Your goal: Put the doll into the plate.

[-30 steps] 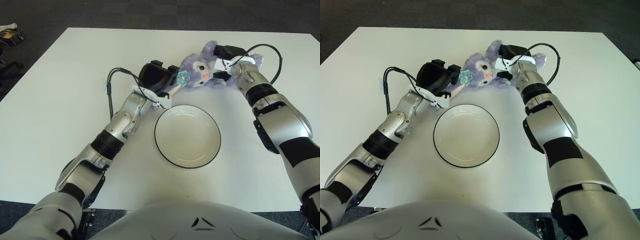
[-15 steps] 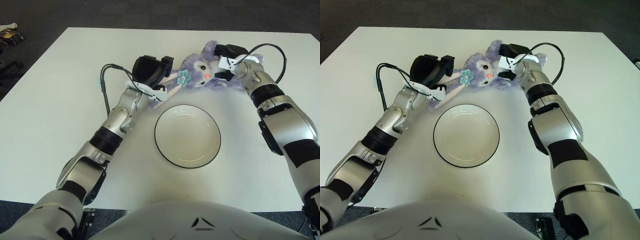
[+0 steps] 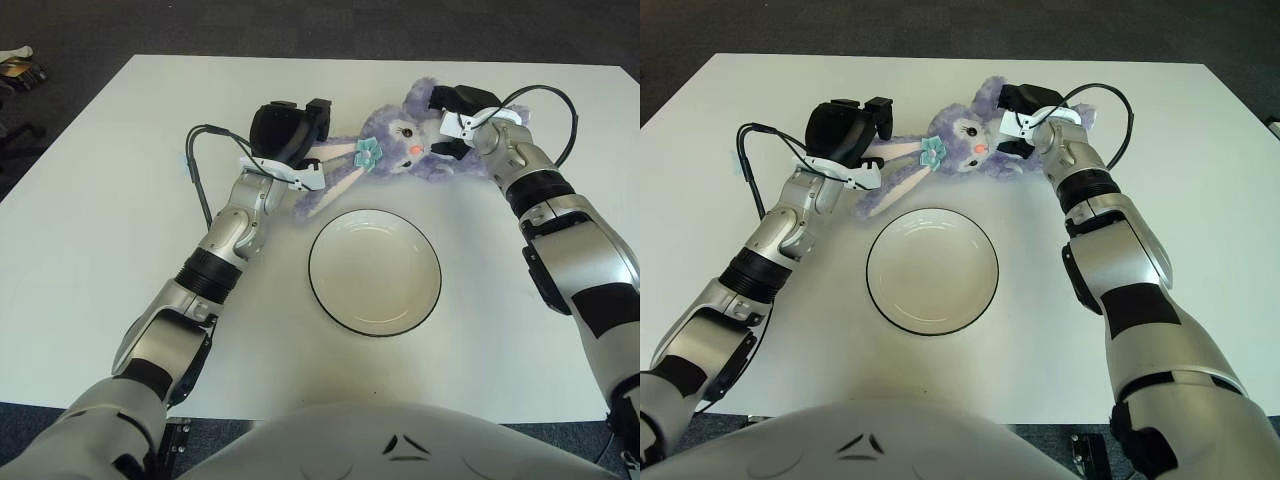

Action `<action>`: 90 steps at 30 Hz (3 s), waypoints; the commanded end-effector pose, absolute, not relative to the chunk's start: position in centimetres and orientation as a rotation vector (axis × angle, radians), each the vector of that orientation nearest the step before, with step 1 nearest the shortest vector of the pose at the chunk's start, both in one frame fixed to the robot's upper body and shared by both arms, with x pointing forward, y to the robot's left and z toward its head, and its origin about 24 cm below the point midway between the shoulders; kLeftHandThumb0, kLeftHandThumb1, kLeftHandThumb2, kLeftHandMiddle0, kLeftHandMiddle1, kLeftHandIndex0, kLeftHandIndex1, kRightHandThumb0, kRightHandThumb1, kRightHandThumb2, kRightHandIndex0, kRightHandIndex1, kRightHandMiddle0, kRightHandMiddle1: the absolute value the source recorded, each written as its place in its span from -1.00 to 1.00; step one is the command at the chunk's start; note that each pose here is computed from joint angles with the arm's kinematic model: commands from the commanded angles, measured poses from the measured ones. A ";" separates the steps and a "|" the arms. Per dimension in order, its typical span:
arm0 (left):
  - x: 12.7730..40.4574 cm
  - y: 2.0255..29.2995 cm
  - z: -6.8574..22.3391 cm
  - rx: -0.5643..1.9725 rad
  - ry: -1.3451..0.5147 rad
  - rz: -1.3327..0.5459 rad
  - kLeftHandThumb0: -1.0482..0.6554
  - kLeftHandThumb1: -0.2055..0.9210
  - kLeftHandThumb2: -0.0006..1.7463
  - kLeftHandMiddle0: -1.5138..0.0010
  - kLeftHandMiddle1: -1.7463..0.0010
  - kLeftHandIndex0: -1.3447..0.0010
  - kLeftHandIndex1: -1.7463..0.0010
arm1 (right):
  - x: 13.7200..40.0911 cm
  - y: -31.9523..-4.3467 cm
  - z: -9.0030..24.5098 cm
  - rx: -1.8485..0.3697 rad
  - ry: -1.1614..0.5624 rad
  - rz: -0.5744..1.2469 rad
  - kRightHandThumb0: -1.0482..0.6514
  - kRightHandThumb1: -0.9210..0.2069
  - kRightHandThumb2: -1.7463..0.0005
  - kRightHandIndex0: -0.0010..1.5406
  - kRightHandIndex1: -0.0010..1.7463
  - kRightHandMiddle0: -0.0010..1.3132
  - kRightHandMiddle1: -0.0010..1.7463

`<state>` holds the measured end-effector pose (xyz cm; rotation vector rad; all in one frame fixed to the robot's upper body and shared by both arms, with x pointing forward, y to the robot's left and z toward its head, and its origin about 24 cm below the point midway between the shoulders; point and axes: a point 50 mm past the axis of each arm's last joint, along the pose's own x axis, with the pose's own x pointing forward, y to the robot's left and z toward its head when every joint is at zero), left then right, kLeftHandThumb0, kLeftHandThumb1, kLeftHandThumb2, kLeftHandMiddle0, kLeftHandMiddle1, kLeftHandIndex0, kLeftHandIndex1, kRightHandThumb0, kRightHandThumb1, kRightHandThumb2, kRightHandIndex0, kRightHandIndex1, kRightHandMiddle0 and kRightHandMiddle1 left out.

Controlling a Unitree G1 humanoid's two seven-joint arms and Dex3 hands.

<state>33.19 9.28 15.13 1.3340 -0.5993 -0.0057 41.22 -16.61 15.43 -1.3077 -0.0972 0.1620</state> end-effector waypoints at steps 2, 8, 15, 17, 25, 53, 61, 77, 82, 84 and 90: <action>34.1 10.1 16.0 1.322 -0.588 0.036 0.23 -0.61 0.87 -0.12 -0.89 0.06 -1.00 | 40.9 -17.4 16.7 -1.302 -0.153 0.118 0.88 0.40 -0.76 -0.01 1.00 0.57 1.00; 34.4 10.4 16.1 1.322 -0.582 0.043 0.23 -0.61 0.87 -0.11 -0.90 0.05 -1.00 | 40.2 -17.5 17.7 -1.313 -0.232 0.089 0.89 0.42 -0.78 0.01 1.00 0.60 1.00; 35.0 11.1 16.4 1.297 -0.571 0.059 0.23 -0.61 0.87 -0.11 -0.88 0.04 -1.00 | 39.0 -17.3 18.8 -1.276 -0.314 0.074 0.89 0.43 -0.79 0.01 1.00 0.61 1.00; 35.2 11.1 16.5 1.289 -0.571 0.070 0.23 -0.61 0.87 -0.10 -0.90 0.04 -1.00 | 38.8 -17.2 19.1 -1.274 -0.329 0.069 0.89 0.44 -0.80 0.01 1.00 0.61 1.00; 35.7 11.2 16.7 1.274 -0.563 0.096 0.23 -0.62 0.89 -0.07 -0.95 0.03 -1.00 | 38.1 -17.1 20.0 -1.268 -0.341 0.053 0.90 0.47 -0.82 0.04 1.00 0.63 1.00; 37.7 12.1 16.6 1.186 -0.494 0.112 0.22 0.09 0.37 0.21 -0.90 0.56 -1.00 | 35.8 -17.2 22.5 -1.321 -0.357 -0.046 0.88 0.40 -0.77 -0.01 1.00 0.54 1.00; 38.3 12.3 16.1 1.151 -0.470 0.080 0.23 0.23 0.27 0.27 -0.90 0.65 -1.00 | 35.4 -17.0 23.3 -1.333 -0.381 -0.048 0.87 0.39 -0.76 -0.02 1.00 0.53 1.00; 38.9 13.4 15.5 0.975 -0.470 0.055 0.23 0.26 0.26 0.51 -0.99 0.49 -1.00 | 34.3 -16.2 24.8 -1.340 -0.469 -0.041 0.90 0.46 -0.81 0.03 1.00 0.55 1.00; 39.1 14.0 15.4 0.936 -0.455 0.048 0.23 0.24 0.28 0.50 -0.99 0.47 -1.00 | 34.1 -16.2 25.1 -1.329 -0.470 -0.031 0.90 0.47 -0.82 0.03 1.00 0.56 1.00; 39.2 14.2 15.3 0.928 -0.450 0.049 0.23 0.24 0.28 0.50 -0.99 0.47 -1.00 | 34.0 -16.2 25.2 -1.323 -0.469 -0.027 0.90 0.47 -0.82 0.03 1.00 0.56 1.00; 39.2 14.7 15.1 0.919 -0.437 0.052 0.23 0.25 0.23 0.30 -0.86 0.60 -1.00 | 33.8 -16.2 25.5 -1.314 -0.472 -0.020 0.91 0.48 -0.83 0.04 1.00 0.56 1.00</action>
